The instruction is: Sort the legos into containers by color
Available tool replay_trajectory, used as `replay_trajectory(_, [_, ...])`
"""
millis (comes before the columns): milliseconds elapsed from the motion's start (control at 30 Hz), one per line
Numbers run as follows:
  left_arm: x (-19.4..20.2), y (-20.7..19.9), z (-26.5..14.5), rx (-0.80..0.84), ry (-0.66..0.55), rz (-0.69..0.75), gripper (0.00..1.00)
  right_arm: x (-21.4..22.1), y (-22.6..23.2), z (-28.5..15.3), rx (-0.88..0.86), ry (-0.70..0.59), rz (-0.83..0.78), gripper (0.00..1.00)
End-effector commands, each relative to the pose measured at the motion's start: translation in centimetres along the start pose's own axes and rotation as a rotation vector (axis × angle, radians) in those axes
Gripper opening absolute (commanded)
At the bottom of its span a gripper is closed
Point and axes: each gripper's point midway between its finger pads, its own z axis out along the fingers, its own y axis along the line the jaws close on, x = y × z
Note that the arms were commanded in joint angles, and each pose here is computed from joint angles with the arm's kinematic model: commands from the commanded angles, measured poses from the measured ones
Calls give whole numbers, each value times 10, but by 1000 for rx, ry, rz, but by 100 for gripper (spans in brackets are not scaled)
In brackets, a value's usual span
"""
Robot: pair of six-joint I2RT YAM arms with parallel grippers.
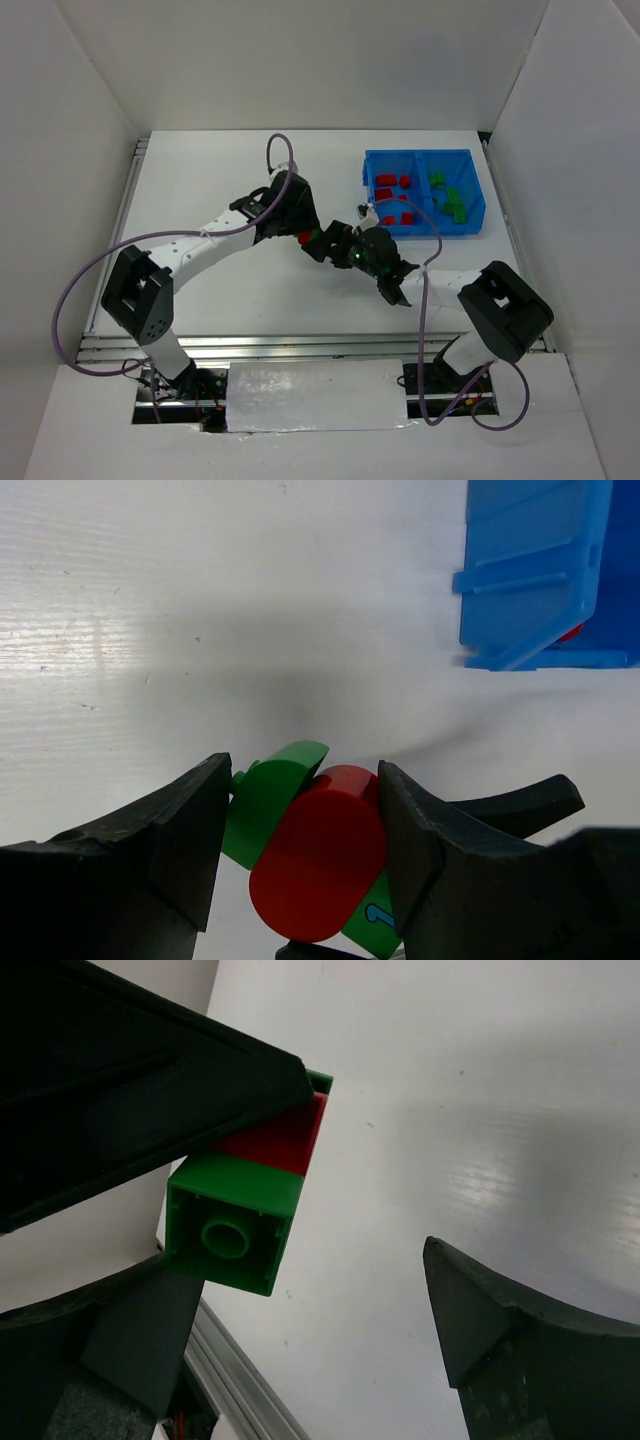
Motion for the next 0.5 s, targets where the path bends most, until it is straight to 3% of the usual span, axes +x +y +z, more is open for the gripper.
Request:
replay_trajectory(0, [4, -11, -14, 44, 4, -49, 0, -32, 30, 11, -82, -123, -45, 94])
replay_trajectory(300, [8, -5, -17, 23, -6, -69, 0, -38, 59, 3, -199, -164, -67, 86])
replay_trajectory(400, [7, -11, -22, 53, -5, -73, 0, -38, 54, 8, -149, -168, -65, 75])
replay_trajectory(467, [7, -15, -25, 77, 1, -74, 0, -37, 51, 13, -141, -164, -63, 61])
